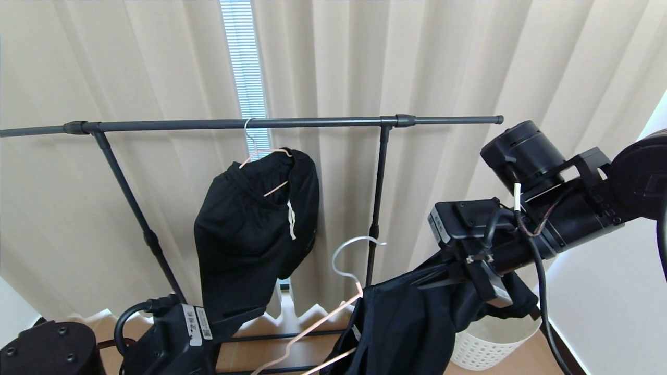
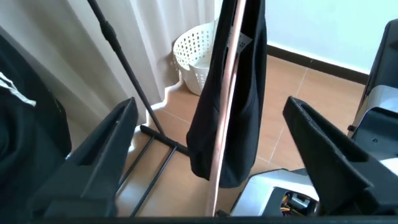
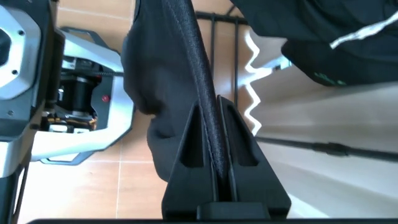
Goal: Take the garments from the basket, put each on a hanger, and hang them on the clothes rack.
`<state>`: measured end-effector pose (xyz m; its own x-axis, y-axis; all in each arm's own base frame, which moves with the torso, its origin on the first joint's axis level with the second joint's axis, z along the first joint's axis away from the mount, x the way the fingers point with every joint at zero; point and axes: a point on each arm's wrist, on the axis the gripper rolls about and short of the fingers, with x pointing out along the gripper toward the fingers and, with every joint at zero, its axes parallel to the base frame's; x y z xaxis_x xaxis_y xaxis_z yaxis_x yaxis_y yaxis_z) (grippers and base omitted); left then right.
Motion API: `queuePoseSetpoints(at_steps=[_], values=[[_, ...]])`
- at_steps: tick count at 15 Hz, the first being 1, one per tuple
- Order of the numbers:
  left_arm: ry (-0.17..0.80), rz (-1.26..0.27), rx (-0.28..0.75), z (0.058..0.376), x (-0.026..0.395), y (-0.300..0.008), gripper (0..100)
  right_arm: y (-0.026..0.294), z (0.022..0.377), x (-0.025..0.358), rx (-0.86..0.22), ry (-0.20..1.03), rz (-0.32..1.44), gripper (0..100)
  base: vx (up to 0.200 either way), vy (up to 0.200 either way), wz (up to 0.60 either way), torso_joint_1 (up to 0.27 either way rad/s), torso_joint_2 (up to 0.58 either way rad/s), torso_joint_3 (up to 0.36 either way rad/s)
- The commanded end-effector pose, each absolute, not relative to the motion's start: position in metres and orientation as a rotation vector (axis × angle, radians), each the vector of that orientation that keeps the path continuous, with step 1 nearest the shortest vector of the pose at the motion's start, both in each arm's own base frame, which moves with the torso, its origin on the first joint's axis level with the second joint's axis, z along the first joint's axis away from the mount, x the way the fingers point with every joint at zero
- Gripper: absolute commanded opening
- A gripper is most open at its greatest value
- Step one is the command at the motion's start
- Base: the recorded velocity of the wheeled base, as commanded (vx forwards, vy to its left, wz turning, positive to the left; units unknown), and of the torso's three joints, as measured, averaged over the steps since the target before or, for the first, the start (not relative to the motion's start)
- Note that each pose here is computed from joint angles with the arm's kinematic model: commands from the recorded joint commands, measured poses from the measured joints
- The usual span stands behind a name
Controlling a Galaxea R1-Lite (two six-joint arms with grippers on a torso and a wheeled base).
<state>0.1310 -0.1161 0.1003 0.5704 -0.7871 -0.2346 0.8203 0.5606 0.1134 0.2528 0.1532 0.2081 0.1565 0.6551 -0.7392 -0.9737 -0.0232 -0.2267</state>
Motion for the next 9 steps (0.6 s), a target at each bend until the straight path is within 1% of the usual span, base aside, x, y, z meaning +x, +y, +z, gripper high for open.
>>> queuePoseSetpoints(at_steps=[1, 3, 4, 7, 9], values=[[0.152, -0.939, 0.185, 0.103, 0.133, -0.115, 100, 0.151, 0.214, 0.25, -0.842, 0.468, 1.371, 0, 0.0, 0.0, 0.0, 0.0, 0.0, 0.0], [0.086, -0.896, 0.124, 0.114, 0.135, -0.109, 100, 0.147, 0.216, 0.249, -0.849, 0.473, 1.348, 0, 0.0, 0.0, 0.0, 0.0, 0.0, 0.0], [0.077, -0.871, 0.092, 0.116, 0.138, -0.105, 100, 0.143, 0.215, 0.25, -0.844, 0.481, 1.336, 0, 0.0, 0.0, 0.0, 0.0, 0.0, 0.0], [0.104, -0.911, -0.021, 0.118, 0.151, -0.084, 100, 0.137, 0.214, 0.249, -0.838, 0.491, 1.319, 0, 0.0, 0.0, 0.0, 0.0, 0.0, 0.0], [0.135, -0.855, -0.073, 0.116, 0.168, -0.067, 100, 0.13, 0.216, 0.251, -0.823, 0.5, 1.291, 0, 0.0, 0.0, 0.0, 0.0, 0.0, 0.0]])
